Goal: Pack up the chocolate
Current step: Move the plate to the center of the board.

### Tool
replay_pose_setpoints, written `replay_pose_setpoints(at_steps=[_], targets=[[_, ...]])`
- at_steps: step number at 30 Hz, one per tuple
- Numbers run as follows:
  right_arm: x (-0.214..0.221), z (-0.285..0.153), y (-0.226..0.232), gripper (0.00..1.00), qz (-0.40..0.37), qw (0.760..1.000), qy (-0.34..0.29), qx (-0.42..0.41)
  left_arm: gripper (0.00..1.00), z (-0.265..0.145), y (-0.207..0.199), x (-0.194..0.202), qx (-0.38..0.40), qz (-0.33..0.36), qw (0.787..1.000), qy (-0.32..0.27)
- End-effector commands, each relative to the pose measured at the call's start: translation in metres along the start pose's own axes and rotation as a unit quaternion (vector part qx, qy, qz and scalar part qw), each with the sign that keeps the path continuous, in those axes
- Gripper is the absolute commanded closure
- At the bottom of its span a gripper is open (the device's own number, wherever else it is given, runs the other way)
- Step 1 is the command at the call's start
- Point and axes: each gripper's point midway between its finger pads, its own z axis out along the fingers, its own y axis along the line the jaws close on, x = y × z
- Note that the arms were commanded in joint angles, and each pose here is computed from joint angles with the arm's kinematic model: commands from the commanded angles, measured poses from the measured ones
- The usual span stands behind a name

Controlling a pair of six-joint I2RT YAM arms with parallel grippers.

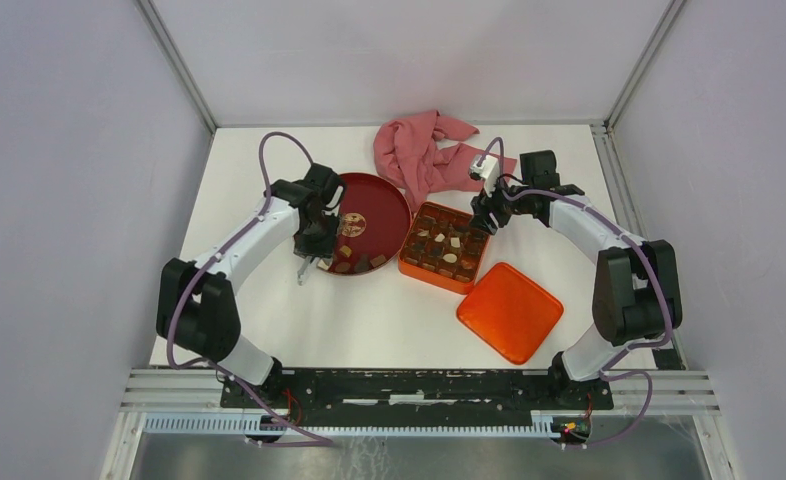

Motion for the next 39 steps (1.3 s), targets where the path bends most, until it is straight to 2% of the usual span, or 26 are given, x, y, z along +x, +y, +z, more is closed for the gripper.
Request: replay_pose_setpoints(at_steps=[1, 15, 23, 31, 35, 39], targets=[[-0.012, -0.006, 0.004, 0.38, -0.015, 1.0, -0.017, -0.003, 0.53, -0.009, 0.012, -0.015, -0.023, 0.026, 0.999, -0.021], [-0.006, -0.002, 0.004, 0.38, -0.01, 1.0, -0.011, -0.007, 0.52, 0.007, 0.018, -0.018, -0.03, 0.022, 0.999, -0.007], [-0.005, -0.001, 0.004, 0.38, -0.009, 1.0, -0.01, -0.008, 0.55, 0.017, 0.007, -0.016, 0.01, 0.019, 1.0, 0.005], [-0.005, -0.001, 0.004, 0.38, -0.009, 1.0, -0.01, -0.009, 0.56, 0.022, 0.008, -0.01, 0.014, 0.009, 1.0, 0.022], [-0.005, -0.001, 0.004, 0.38, -0.01, 1.0, -0.01, -0.009, 0.7, 0.021, 0.007, -0.01, 0.019, 0.004, 1.0, 0.023], [-0.005, -0.001, 0.004, 0.38, -0.01, 1.0, -0.01, -0.009, 0.97, 0.017, 0.007, -0.012, 0.018, -0.002, 1.0, 0.017]])
